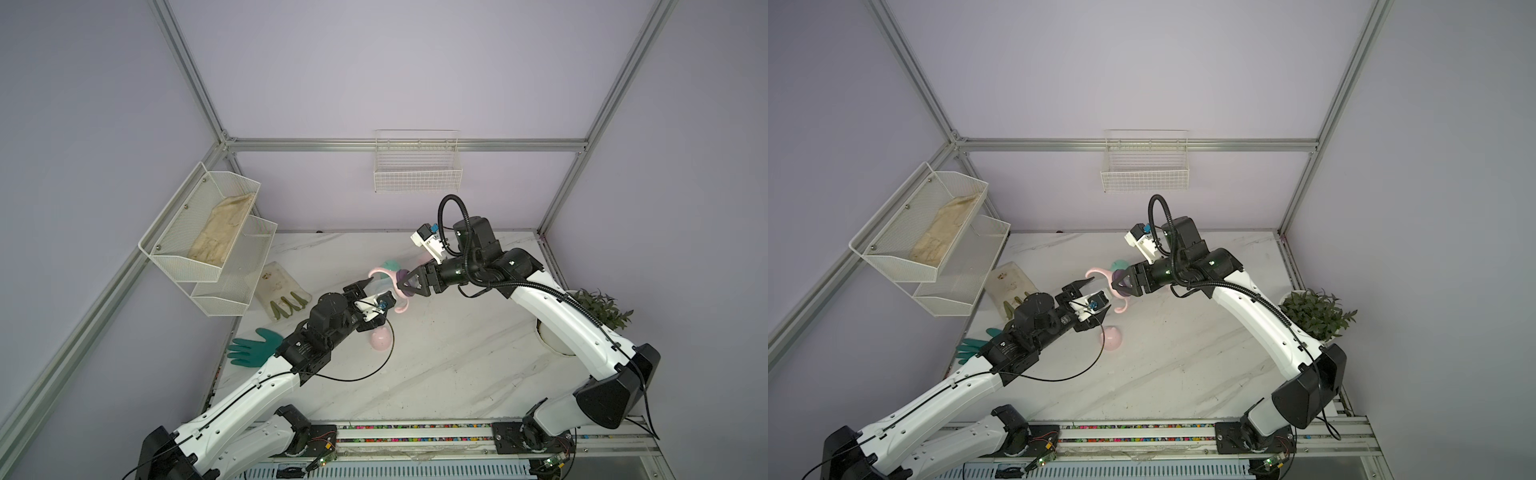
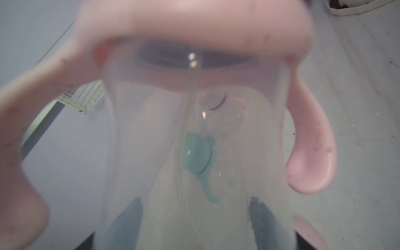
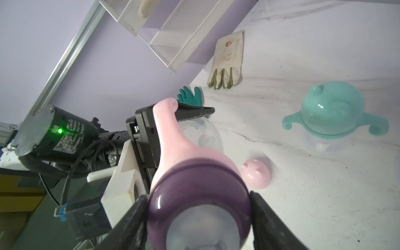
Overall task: Assemble the baby bottles
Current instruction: Screw the nipple onto the baby bottle.
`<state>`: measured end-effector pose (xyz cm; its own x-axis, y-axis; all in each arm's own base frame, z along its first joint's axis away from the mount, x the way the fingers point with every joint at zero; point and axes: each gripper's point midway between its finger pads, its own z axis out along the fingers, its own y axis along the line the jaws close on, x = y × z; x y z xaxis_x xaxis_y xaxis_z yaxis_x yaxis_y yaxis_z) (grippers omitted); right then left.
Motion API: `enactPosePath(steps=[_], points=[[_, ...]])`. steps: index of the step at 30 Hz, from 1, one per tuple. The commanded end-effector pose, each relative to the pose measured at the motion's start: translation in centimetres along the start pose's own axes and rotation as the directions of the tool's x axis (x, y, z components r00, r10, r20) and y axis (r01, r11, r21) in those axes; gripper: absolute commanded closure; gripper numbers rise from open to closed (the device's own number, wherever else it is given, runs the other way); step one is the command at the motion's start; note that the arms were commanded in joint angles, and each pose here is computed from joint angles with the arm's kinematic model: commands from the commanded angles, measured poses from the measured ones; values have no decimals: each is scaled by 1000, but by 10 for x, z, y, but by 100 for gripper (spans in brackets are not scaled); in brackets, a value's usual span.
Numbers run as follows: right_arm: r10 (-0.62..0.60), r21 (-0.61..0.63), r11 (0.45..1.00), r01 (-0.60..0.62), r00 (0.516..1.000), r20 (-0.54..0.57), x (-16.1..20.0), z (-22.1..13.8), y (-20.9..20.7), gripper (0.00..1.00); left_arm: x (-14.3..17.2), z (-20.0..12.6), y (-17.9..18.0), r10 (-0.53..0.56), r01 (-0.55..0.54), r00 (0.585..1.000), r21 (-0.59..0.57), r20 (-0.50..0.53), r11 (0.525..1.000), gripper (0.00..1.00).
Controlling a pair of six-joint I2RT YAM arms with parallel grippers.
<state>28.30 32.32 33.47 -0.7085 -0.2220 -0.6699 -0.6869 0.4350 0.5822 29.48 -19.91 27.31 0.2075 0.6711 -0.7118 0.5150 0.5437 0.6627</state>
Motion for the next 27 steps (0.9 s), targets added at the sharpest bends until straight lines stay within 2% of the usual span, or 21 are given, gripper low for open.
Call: enactPosePath(steps=[1,9,16,20,22,26,27], points=[[88,-68,994,-88,996,-3,-6,9,7,100,-36,-25,72,15,30,991,-334,130,942,100],[124,-101,987,-123,992,3,-15,15,8,100,-28,-26,80,48,-6,995,-417,90,909,100],[152,-110,983,-150,988,6,-18,15,10,100,-25,-32,94,90,-43,994,-534,62,844,100],[148,-109,983,-145,989,14,-20,14,11,100,-26,-32,93,99,-50,993,-535,63,844,97],[137,-113,984,-134,990,19,-21,13,12,100,-25,-31,90,105,-54,992,-525,67,849,91],[88,-120,989,-84,995,35,-22,9,17,100,-26,-24,70,126,-70,987,-442,99,894,61],[69,-134,989,-63,997,41,-23,7,21,100,-27,-23,64,126,-68,985,-413,115,908,59]])
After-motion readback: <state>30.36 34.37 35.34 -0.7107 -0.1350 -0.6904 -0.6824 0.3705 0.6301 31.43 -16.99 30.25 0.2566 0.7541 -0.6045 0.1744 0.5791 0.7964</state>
